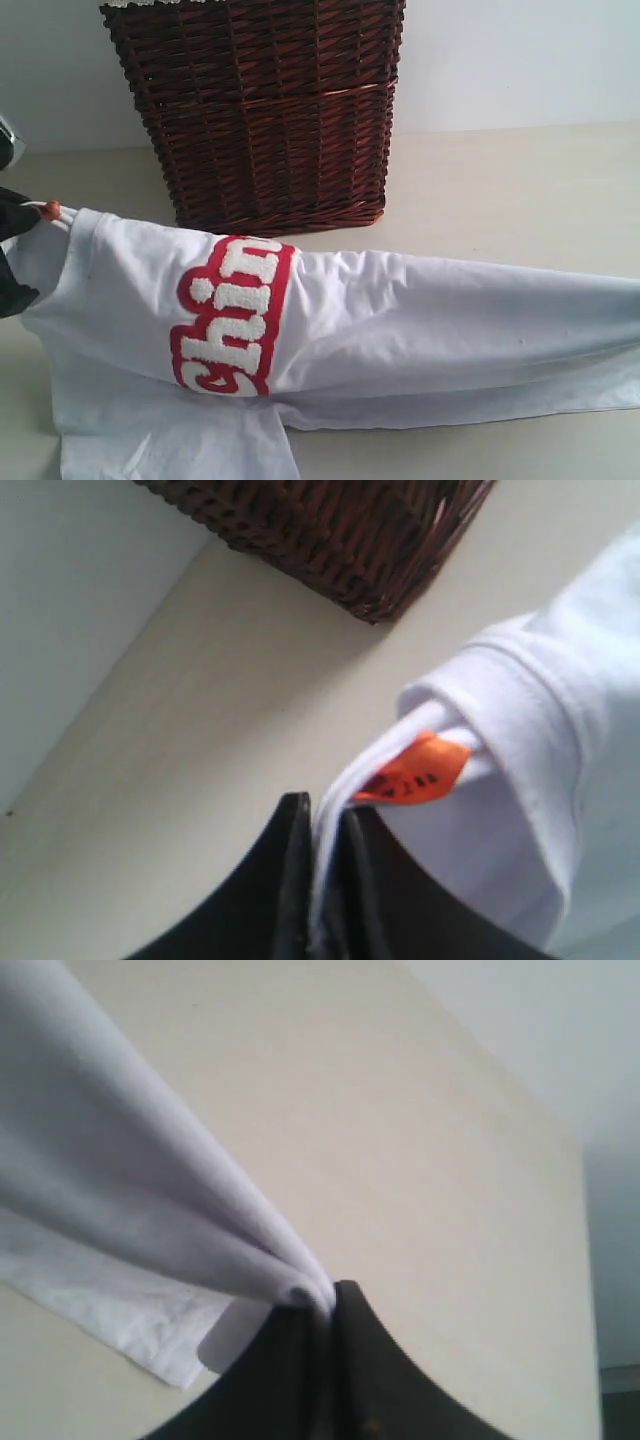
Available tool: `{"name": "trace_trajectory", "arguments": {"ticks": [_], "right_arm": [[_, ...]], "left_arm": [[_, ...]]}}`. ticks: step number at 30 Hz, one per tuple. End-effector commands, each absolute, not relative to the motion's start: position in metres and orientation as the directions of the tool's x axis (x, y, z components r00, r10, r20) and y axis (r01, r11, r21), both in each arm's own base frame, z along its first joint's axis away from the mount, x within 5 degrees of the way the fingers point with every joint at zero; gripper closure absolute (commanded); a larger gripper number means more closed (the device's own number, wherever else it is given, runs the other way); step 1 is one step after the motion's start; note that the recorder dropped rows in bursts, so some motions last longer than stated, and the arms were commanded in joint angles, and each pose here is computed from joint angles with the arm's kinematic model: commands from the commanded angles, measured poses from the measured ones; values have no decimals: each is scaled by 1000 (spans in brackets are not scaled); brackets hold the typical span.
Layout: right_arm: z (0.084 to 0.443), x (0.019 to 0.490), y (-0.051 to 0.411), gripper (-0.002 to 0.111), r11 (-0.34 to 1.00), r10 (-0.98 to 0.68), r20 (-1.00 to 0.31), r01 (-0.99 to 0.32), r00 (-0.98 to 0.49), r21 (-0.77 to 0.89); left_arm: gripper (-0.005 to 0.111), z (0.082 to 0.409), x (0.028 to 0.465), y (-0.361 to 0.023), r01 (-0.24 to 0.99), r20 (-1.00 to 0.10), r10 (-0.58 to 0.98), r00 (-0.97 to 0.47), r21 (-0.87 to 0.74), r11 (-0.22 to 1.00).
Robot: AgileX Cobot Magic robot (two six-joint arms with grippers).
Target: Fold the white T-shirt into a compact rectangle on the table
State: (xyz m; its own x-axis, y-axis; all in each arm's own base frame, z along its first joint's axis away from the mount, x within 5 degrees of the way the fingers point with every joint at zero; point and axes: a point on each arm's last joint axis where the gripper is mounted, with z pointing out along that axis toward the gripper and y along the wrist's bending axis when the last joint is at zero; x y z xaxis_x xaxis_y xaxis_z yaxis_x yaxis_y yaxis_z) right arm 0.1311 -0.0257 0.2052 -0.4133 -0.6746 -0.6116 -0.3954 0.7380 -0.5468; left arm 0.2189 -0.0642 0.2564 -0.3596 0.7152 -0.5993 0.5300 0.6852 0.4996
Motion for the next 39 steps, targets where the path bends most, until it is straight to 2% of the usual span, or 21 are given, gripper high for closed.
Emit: {"name": "trace_trajectory", "arguments": {"ticks": [1,6,11,13,14,15,16,18,21,23,25,27,28,29,30,31,33,34,35,36,39], "right_arm": [[199,150,-36,108,805,-593,-641,-379,-488,-456],[211,178,-48,106,874,-485,-714,-314,-505,-371],[222,202,-52,88,888,-445,-762,-341,-470,-308],[221,210,-54,68,889,-438,-763,-356,-475,-289],[219,213,-56,52,892,-431,-761,-353,-484,-281],[219,213,-57,44,896,-425,-762,-344,-488,-279],[219,214,-58,34,905,-409,-769,-326,-491,-273],[221,215,-58,34,924,-366,-792,-294,-489,-245],[232,217,-55,37,931,-336,-832,-291,-442,-221],[254,215,-44,41,894,-375,-868,-376,-326,-245],[271,205,-29,59,827,-416,-873,-504,-253,-248],[261,194,-22,84,803,-395,-837,-586,-380,-113],[244,190,-25,99,804,-420,-771,-590,-479,-72],[231,187,-30,108,795,-474,-705,-600,-527,-85],[221,186,-35,108,789,-515,-648,-605,-561,-104],[207,185,-44,108,755,-603,-548,-637,-580,-156],[203,180,-48,108,699,-684,-465,-687,-563,-197],[209,178,-47,108,710,-675,-485,-670,-557,-218],[213,178,-45,108,729,-653,-508,-649,-561,-220],[226,177,-39,108,797,-561,-601,-567,-569,-207],[258,168,-27,108,873,-428,-759,-442,-490,-206]], "left_arm": [[107,245,239,-46,474,-615,682,-397,498,726],[107,243,253,-39,435,-669,654,-354,501,748],[101,245,260,-46,429,-728,632,-266,498,754],[79,240,265,-48,439,-734,628,-256,491,753],[56,235,268,-49,447,-737,625,-257,483,753],[42,233,270,-50,450,-738,621,-262,476,755],[18,229,272,-50,442,-758,586,-287,437,783],[2,226,274,-52,439,-777,561,-285,415,797],[2,236,274,-54,437,-789,582,-197,461,772],[2,260,266,-55,400,-809,581,-84,507,764],[12,292,246,-54,344,-835,551,2,518,784],[45,300,224,-48,321,-874,460,-154,396,860],[74,287,217,-40,271,-853,372,-367,284,920],[96,275,210,-34,206,-809,276,-519,195,959],[106,266,206,-32,199,-773,272,-573,191,961],[106,252,201,-30,228,-716,322,-620,227,947],[107,269,194,-22,211,-786,338,-517,266,941],[107,294,181,-15,130,-893,233,-385,197,972],[107,305,172,-11,82,-931,144,-334,123,989],[107,316,154,-6,18,-956,-3,-294,-9,1000],[107,312,116,-3,-26,-924,-114,-365,-112,993]]}}
